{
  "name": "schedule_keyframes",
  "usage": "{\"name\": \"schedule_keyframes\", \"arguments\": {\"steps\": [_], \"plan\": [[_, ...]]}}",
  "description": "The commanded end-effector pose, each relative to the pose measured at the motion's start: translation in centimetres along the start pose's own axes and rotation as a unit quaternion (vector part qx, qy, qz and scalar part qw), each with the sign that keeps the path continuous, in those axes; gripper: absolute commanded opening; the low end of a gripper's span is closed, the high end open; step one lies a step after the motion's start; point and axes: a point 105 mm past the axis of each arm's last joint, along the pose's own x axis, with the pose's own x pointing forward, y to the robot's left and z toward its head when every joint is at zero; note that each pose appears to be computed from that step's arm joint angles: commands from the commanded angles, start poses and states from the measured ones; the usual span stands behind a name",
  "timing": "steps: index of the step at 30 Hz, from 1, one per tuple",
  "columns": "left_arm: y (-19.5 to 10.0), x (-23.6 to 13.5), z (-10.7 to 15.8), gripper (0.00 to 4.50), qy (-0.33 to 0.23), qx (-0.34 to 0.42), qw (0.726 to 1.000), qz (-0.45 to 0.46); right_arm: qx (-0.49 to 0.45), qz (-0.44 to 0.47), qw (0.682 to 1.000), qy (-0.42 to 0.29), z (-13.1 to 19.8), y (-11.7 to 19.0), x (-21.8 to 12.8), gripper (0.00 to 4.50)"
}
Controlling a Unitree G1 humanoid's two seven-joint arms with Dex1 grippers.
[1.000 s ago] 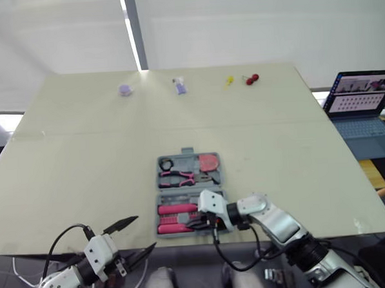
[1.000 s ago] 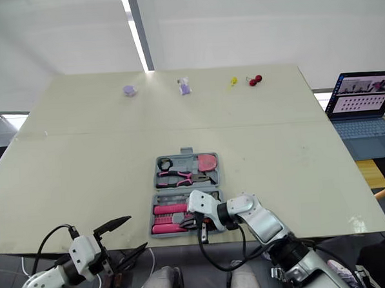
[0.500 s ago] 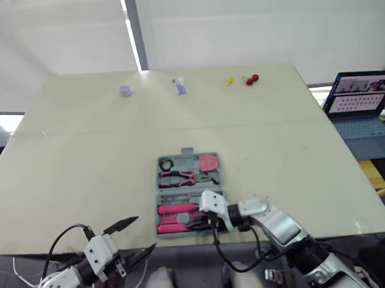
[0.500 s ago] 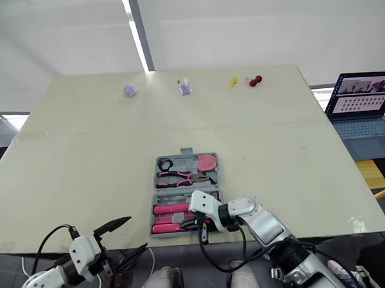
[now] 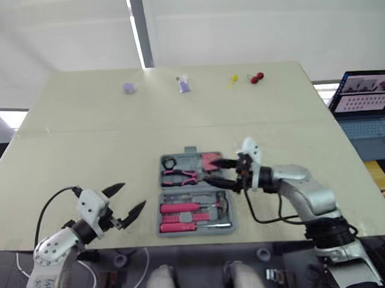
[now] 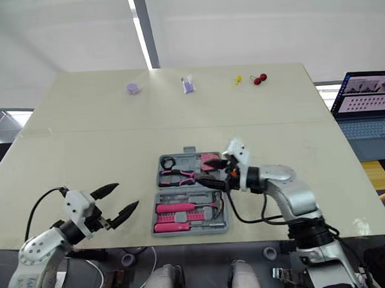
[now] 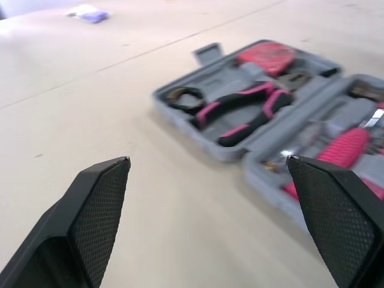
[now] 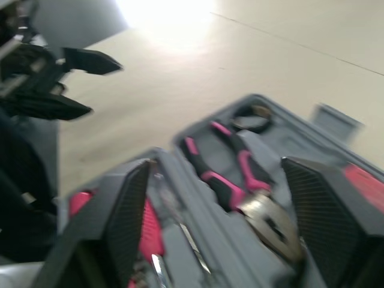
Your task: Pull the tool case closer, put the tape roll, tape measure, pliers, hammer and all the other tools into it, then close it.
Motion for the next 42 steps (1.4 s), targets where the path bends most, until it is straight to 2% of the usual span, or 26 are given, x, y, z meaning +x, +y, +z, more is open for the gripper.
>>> {"name": "schedule_keyframes", "arguments": {"steps": [1,6,8,11,15,18,22,27,29,31,33,37,38,39,42], "plan": [[5.1,-1.7,-0.1,4.5,0.007,-0.009,0.994,0.113,-0.006,-0.144,0.989,-0.019,-0.3,-5.0,-5.0,4.45],[10.1,-4.3,-0.8,4.5,0.008,-0.05,0.969,0.24,-0.007,-0.294,0.956,-0.024,-2.3,-8.8,-11.3,4.45],[12.1,-5.9,-1.2,4.5,0.01,-0.063,0.951,0.301,-0.008,-0.36,0.933,-0.024,-3.4,-10.0,-14.3,4.45],[13.8,-7.6,-2.2,4.5,0.017,-0.074,0.928,0.364,-0.007,-0.416,0.909,-0.023,-4.8,-10.6,-17.0,4.45],[14.9,-8.9,-3.2,4.5,0.024,-0.09,0.907,0.411,-0.003,-0.45,0.893,-0.021,-6.1,-10.9,-18.7,4.45],[14.9,-8.6,-3.3,4.5,0.023,-0.091,0.909,0.407,-0.002,-0.453,0.891,-0.02,-6.5,-11.0,-18.8,4.45],[14.1,-6.8,-2.8,4.5,0.018,-0.088,0.926,0.366,-0.002,-0.433,0.901,-0.024,-6.1,-11.0,-17.8,4.45],[9.2,-1.4,-1.2,4.5,0.005,-0.105,0.978,0.183,0.011,-0.328,0.944,-0.008,-5.5,-9.2,-13.5,4.45],[7.2,0.4,-0.9,4.5,0.015,-0.096,0.988,0.121,0.006,-0.293,0.956,-0.004,-5.0,-8.4,-11.7,4.45],[5.4,2.1,-0.8,3.95,0.033,-0.084,0.994,0.065,0.0,-0.247,0.969,0.011,-4.6,-7.3,-9.6,3.91],[4.1,3.6,-1.0,3.14,0.052,-0.084,0.995,0.025,-0.003,-0.206,0.978,0.031,-4.6,-6.3,-7.7,3.12],[1.5,5.9,-1.8,1.04,0.093,-0.078,0.992,-0.041,-0.01,-0.144,0.986,0.083,-5.4,-4.8,-4.8,1.12],[0.7,6.5,-2.0,0.42,0.1,-0.079,0.99,-0.056,-0.017,-0.129,0.987,0.097,-5.6,-4.4,-4.1,0.5],[0.2,6.9,-2.0,0.01,0.103,-0.081,0.989,-0.066,-0.023,-0.12,0.987,0.107,-5.7,-4.2,-3.6,0.02],[-0.4,7.5,-2.5,0.01,0.112,-0.084,0.987,-0.079,-0.029,-0.098,0.987,0.123,-6.0,-3.6,-2.6,0.02]]}}
